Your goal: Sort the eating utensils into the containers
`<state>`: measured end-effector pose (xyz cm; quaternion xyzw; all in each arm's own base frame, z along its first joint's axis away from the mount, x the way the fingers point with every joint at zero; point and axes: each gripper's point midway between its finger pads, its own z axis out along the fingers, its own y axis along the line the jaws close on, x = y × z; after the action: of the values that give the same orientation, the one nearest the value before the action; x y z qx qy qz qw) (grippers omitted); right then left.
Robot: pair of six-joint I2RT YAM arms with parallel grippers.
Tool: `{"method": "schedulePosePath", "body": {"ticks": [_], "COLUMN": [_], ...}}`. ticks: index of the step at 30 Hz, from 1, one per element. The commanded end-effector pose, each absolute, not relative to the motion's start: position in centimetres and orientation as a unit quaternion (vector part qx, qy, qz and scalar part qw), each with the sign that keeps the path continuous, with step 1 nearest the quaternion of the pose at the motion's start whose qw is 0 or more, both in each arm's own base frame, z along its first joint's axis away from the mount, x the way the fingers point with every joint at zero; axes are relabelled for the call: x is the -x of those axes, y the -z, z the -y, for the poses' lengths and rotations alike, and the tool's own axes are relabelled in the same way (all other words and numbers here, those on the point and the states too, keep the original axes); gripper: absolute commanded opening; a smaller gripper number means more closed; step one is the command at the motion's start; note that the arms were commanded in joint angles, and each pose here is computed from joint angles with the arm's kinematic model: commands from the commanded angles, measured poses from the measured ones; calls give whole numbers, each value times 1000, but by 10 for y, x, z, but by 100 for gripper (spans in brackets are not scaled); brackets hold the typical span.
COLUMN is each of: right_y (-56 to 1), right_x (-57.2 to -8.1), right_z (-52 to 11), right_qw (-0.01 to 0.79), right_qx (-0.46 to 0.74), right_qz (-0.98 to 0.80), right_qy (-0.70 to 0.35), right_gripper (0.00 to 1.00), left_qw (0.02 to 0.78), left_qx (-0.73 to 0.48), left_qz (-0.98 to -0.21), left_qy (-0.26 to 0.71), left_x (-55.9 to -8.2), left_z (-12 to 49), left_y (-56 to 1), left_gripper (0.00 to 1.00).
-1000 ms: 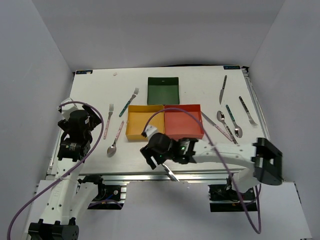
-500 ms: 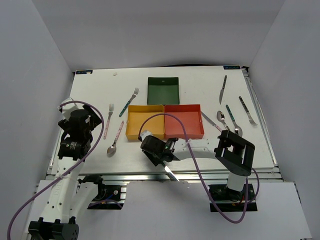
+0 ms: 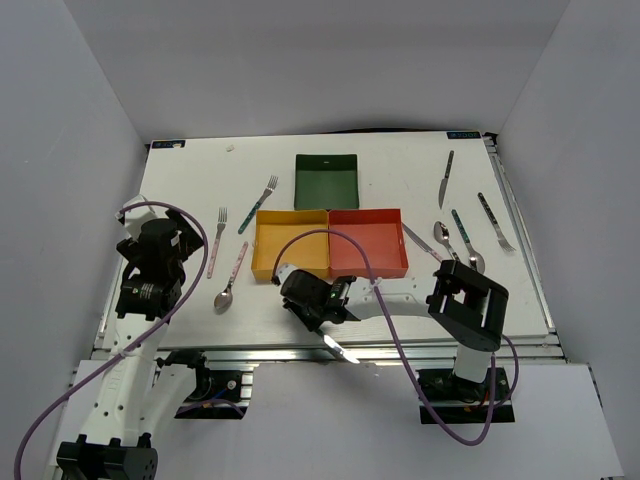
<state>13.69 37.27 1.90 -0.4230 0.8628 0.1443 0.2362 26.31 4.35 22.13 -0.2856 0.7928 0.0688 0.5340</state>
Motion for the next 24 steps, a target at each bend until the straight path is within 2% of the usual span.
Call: {"method": "schedulePosePath", "body": {"ticks": [1,9,17,22,24], "right_y": [-47,-158,-235,-301,-292], "right_x": [-138,-150,-179,-237,-270], "right_z": [-397,-428,-442,-440,-442], "right_qw": [274,400,464,518,517], "right_qx": [443,439,412,377,392], "right_qz": [-832,-753,-721,-699,-702], "right_qy": [-190,-284,-307,-319,-295], "right_gripper": [0,0,0,0,0], "left_qw": [546,548,554,557,556], "left_qx": [285,288,291,293,291], "left_qz": [-785,-783,-777,-775,-776], "left_qy": [-63,-63,-63,-63,-62], "left_x": [-266,-265,-262,-262,-263], "left_z": [-43,-43,-45,-46,-45], "left_y": [-234,-236,-240,-241,-241], "left_gripper": [98,98,98,98,98]}}
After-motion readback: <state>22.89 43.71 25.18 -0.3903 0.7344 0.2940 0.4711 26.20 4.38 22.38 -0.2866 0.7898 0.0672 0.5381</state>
